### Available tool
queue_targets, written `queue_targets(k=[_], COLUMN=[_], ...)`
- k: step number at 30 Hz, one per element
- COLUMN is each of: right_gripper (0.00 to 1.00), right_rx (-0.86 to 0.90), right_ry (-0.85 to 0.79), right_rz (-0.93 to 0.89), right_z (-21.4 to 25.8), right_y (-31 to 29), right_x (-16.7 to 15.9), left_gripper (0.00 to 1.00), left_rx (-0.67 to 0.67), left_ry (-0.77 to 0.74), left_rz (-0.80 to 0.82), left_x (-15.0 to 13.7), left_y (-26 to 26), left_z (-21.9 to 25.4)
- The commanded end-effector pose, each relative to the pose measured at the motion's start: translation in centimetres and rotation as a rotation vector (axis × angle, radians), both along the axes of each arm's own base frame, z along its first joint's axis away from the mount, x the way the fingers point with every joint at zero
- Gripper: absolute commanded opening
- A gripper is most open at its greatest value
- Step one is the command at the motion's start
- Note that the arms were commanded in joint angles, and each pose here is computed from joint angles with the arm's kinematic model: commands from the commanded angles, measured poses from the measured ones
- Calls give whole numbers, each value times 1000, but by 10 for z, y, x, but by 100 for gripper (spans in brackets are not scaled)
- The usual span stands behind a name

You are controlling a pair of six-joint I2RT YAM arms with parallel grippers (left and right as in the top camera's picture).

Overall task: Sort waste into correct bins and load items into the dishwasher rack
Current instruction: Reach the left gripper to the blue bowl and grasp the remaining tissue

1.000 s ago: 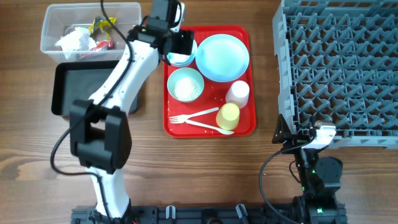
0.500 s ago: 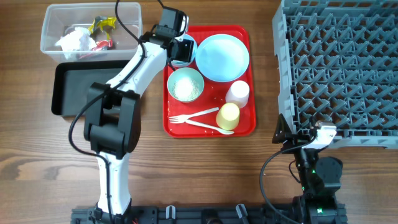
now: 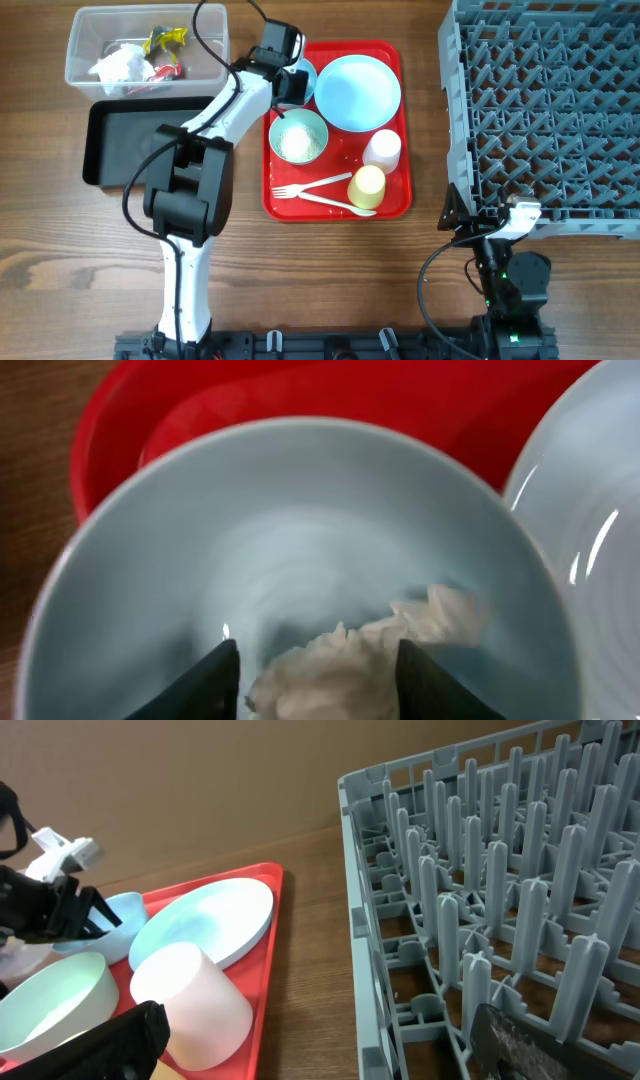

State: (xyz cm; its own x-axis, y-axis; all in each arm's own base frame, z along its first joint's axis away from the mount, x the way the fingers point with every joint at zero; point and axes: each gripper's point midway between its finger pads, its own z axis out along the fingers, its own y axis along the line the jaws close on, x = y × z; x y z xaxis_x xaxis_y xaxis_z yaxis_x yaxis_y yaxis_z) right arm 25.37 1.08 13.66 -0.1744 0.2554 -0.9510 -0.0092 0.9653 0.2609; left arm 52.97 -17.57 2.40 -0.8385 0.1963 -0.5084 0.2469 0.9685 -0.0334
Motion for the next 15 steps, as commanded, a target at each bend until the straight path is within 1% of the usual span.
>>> queue_targets(k=[1, 2, 3, 5, 7, 8, 11, 14, 15], right_gripper=[100, 100, 100, 100, 100, 100, 100, 100, 100], right_rx=[13, 13, 13, 13, 13, 14, 13, 13, 13], right_ry=[6, 6, 6, 6, 6, 6, 6, 6, 6], right_rz=[15, 15, 15, 15, 15, 15, 15, 15, 15], right_z=[-2, -2, -2, -2, -2, -2, -1, -1, -2], right_y=[3, 3, 3, 3, 3, 3, 3, 3, 3], right_x=[0, 0, 0, 0, 0, 0, 0, 0, 0], left_gripper=[40, 34, 26, 14, 7, 4, 4, 4, 4], left_rx=[7, 6, 5, 1, -1, -2, -12, -32, -46], left_ry=[48, 48, 42, 31, 26, 22, -9, -69, -112], left_rz=[-17, -17, -17, -17, -17, -17, -17, -17, -17], left_x=[-6, -6, -5, -2, -1, -1, 2, 7, 9], left_y=[-5, -5, -5, -6, -6, -6, -7, -9, -9], left_z=[-27, -27, -26, -25, -24, -21, -4, 31, 56])
